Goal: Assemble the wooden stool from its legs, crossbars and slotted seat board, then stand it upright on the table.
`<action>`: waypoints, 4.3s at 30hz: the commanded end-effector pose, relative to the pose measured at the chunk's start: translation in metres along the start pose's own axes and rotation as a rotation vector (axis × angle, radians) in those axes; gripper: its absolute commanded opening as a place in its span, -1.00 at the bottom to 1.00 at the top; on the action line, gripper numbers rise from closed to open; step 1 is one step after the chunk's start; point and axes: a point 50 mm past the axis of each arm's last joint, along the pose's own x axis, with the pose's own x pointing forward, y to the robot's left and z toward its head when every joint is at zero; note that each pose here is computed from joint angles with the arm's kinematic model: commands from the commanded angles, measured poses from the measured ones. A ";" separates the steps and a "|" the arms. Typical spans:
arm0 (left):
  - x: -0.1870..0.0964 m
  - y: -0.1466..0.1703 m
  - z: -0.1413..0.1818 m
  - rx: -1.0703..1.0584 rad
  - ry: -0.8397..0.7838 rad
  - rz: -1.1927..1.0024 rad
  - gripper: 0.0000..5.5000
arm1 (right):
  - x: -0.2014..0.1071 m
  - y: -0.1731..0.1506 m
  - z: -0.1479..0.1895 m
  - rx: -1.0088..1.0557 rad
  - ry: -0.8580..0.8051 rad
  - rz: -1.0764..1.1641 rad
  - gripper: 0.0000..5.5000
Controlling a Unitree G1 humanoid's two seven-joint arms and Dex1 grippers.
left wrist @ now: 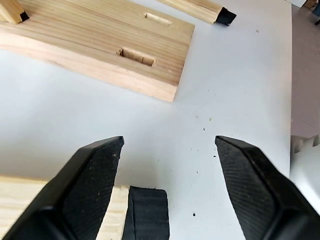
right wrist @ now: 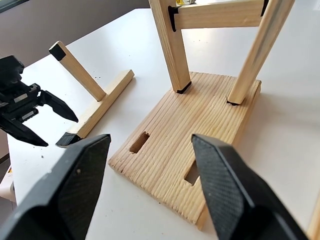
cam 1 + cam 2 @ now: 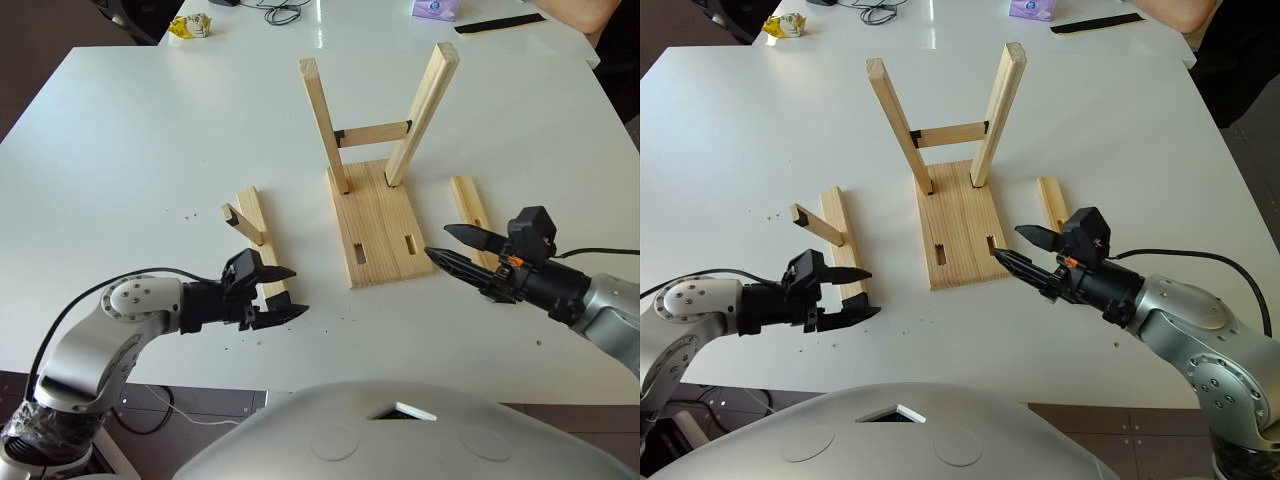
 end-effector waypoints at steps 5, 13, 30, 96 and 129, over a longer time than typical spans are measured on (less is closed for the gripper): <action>-0.013 0.015 -0.038 0.043 0.288 0.057 0.24 | 0.000 0.003 -0.002 -0.001 -0.003 -0.013 0.08; -0.038 0.046 -0.013 0.146 0.299 0.081 0.24 | -0.002 0.007 -0.007 0.015 -0.011 -0.042 0.08; -0.078 0.076 0.040 0.083 0.225 0.381 0.24 | -0.010 0.008 -0.012 0.020 -0.016 -0.103 0.08; -0.064 0.128 0.166 0.022 -0.644 0.657 -0.25 | -0.014 -0.025 0.045 0.010 -0.274 -0.096 0.08; 0.010 0.018 0.174 0.125 -0.631 -0.417 -0.25 | 0.011 -0.013 0.147 -0.158 -0.149 0.626 0.08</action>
